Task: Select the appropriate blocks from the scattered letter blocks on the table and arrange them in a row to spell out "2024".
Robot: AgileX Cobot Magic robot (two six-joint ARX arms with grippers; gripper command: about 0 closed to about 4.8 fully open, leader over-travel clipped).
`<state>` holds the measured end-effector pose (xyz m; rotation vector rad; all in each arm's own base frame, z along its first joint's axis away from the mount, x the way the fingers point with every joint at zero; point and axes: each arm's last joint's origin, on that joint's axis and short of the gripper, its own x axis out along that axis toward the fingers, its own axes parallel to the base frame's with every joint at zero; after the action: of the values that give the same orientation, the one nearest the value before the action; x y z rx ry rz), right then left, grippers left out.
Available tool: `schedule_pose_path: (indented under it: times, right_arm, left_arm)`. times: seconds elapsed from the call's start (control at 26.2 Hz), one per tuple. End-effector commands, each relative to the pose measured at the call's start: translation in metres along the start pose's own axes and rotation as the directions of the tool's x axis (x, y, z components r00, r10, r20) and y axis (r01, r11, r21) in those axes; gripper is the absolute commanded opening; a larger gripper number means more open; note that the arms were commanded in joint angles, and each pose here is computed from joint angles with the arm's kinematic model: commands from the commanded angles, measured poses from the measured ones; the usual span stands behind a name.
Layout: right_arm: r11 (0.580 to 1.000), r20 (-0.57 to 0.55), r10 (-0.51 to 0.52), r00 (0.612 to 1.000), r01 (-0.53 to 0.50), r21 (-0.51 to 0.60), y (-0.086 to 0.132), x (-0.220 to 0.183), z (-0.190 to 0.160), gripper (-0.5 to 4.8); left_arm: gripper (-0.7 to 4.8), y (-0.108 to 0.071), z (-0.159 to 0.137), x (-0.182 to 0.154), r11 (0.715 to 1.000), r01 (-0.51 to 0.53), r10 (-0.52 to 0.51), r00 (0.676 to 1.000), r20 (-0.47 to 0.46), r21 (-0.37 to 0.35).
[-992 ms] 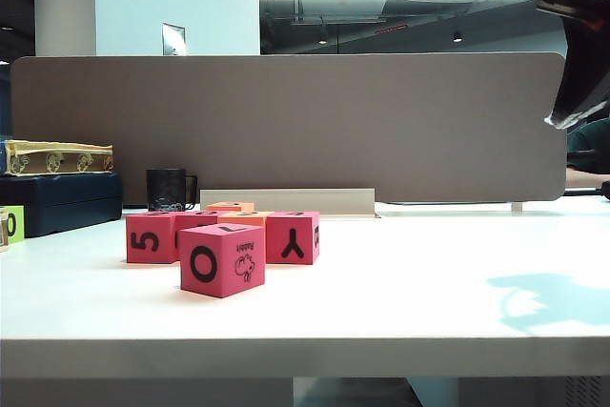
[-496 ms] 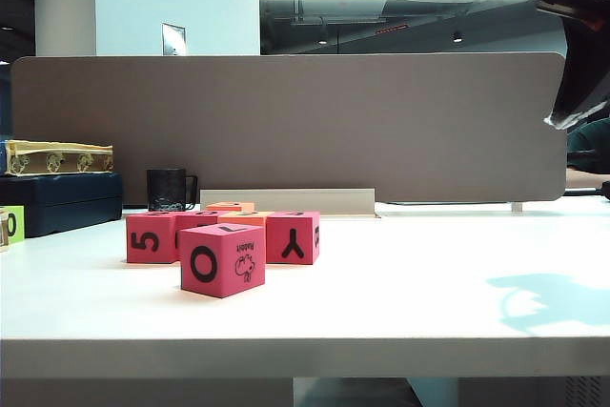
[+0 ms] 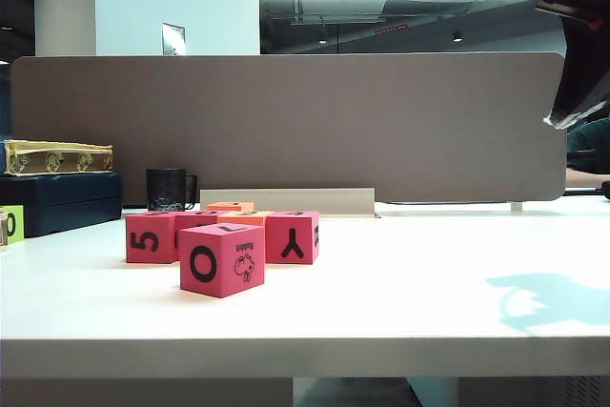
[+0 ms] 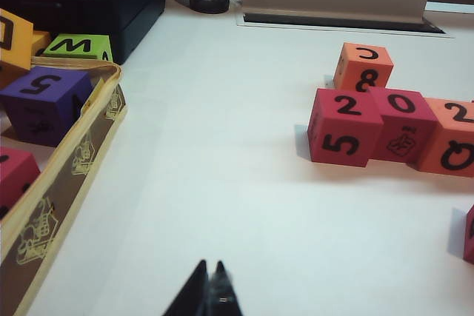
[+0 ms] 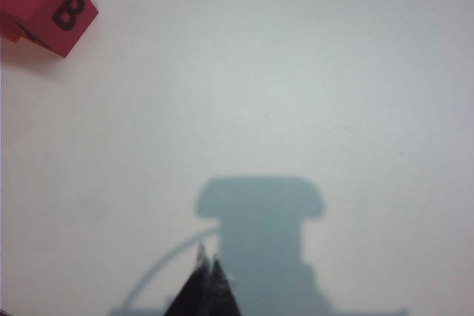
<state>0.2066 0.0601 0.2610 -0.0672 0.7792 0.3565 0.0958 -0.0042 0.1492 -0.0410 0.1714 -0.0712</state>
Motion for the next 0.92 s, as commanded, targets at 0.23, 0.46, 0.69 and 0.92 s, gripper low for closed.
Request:
schedule_pose_path:
  times: [0.23,0.46,0.69,0.92]
  right_arm:
    - [1.000,0.020,0.002,1.000,-0.002,0.001,0.000,-0.001,0.003,-0.01]
    - [0.999,0.027,-0.009,1.000,0.011,-0.046,0.000,-0.001,0.003,-0.01]
    - [0.988,0.278,-0.113,0.954,0.137,-0.067,-0.003,-0.005,-0.009,-0.01]
    - [0.964,0.641,-0.228,0.733,0.262,0.044,-0.016,-0.015,-0.080,-0.01]
  left_arm:
    - [-0.06,0.000,0.000,0.000,1.000,0.000,0.000,1.000,-0.006,-0.001]
    - [-0.06,0.000,0.000,0.000,1.000,0.000,0.000,1.000,-0.006,-0.001]
    - [-0.06,0.000,0.000,0.000,1.000,0.000,0.000,1.000,-0.006,-0.001]
    - [-0.06,0.000,0.000,0.000,1.000,0.000,0.000,1.000,-0.005,-0.001]
